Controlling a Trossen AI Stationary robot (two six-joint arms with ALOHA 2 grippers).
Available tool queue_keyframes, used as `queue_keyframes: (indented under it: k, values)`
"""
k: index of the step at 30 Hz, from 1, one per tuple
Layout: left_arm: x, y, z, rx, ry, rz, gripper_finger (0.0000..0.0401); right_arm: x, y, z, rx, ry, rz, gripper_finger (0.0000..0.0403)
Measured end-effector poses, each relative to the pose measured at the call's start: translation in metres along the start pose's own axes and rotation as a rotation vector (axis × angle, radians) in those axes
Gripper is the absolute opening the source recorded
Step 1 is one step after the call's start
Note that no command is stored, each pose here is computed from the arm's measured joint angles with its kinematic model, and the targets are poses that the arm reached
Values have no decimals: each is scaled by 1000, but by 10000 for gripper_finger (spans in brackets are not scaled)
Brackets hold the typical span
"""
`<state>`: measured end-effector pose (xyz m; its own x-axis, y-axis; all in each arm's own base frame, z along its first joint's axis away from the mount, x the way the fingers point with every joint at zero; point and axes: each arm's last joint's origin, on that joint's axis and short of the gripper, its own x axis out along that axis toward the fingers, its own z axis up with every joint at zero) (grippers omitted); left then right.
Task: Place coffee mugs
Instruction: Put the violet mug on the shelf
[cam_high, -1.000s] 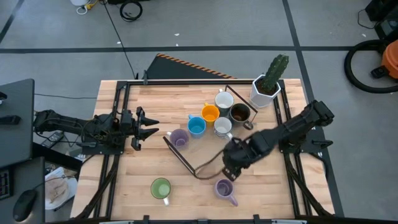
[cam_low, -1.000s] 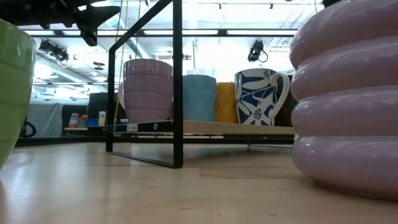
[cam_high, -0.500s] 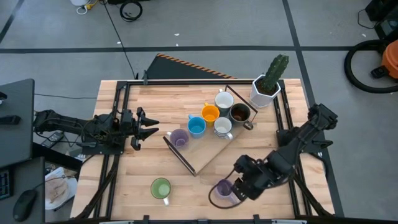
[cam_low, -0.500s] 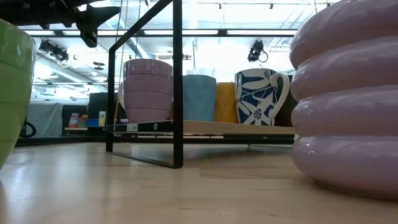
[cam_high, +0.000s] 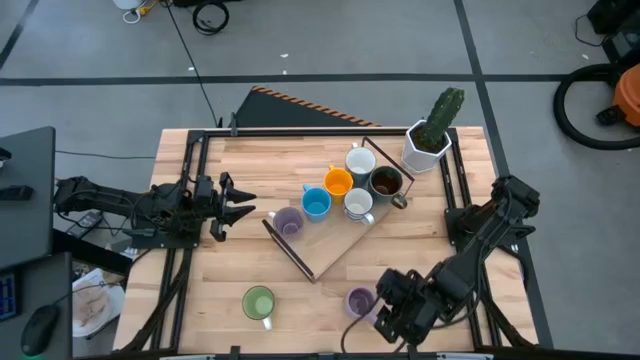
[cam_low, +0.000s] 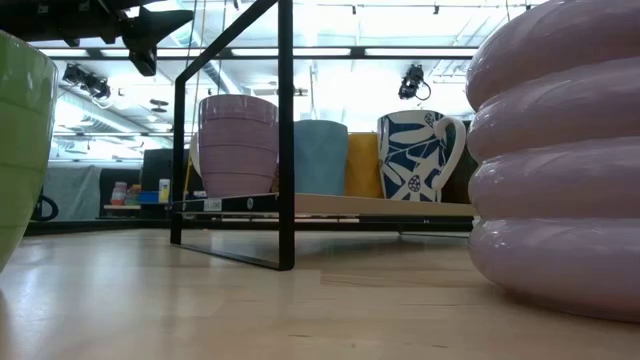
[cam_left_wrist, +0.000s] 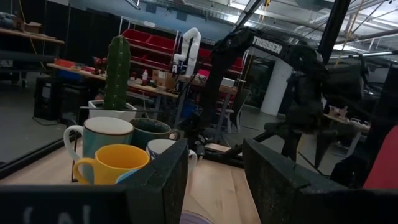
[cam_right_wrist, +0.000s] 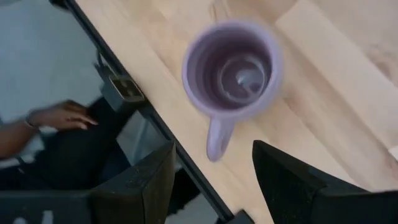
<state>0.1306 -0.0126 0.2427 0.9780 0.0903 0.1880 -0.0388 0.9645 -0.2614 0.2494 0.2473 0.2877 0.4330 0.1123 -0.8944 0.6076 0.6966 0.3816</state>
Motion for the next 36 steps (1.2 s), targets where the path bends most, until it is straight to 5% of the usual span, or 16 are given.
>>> queue_keyframes:
  k: [11, 36]
  values:
    - [0, 0, 0, 1, 1, 0, 160, 32, 4, -29, -66, 24, -84, 219]
    - [0, 0, 0, 1, 0, 0, 160, 95, 3, -11, -119, 50, -228, 219]
